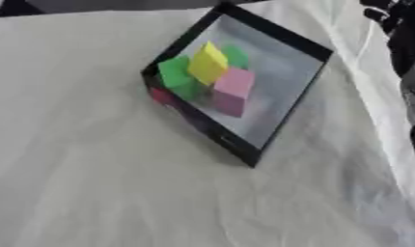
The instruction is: Pick up objects on the table and place them in the box.
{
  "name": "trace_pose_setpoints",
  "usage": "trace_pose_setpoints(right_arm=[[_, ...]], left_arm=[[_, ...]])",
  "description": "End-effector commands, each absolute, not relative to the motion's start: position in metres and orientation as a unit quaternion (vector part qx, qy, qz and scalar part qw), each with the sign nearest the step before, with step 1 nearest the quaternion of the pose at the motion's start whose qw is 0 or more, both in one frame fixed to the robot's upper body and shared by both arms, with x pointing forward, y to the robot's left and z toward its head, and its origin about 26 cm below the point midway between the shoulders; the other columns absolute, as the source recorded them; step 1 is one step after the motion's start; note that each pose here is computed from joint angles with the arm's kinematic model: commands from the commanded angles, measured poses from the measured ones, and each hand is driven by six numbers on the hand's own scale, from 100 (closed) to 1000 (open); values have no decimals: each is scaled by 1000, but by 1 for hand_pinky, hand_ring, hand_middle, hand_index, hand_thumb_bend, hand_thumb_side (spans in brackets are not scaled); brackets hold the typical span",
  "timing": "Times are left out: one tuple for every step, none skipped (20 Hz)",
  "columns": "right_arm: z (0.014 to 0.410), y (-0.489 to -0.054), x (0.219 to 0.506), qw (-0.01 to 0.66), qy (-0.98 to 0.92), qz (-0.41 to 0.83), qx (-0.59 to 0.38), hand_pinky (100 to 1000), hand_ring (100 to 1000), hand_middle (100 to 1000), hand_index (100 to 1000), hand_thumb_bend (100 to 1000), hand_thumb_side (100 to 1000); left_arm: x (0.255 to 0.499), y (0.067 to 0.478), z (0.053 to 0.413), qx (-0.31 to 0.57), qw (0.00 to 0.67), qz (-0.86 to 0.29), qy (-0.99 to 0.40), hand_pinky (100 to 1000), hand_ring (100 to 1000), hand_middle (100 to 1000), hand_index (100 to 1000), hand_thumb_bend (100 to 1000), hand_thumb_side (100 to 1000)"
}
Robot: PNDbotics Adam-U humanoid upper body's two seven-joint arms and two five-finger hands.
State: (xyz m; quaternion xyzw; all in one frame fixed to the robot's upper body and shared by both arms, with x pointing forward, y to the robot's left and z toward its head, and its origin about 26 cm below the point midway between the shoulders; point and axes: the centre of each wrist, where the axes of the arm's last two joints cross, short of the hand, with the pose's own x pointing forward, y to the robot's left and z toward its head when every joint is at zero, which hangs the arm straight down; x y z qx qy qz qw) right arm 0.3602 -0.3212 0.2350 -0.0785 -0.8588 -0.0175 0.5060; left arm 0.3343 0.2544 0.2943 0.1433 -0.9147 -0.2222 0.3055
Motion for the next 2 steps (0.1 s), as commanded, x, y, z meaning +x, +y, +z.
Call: trace_pose_setpoints(right_arm=[[250, -326, 355, 482, -871, -12, -93, 888, 787, 819, 894, 100, 620], [249, -326, 355, 480, -872, -10, -95, 888, 787, 819, 894, 100, 620]], left_arm=[[323, 269, 294, 134, 320, -144, -927, 892, 795, 785, 869, 136, 707], [322, 273, 288, 132, 332, -123, -926, 892, 796, 788, 870, 138, 726]])
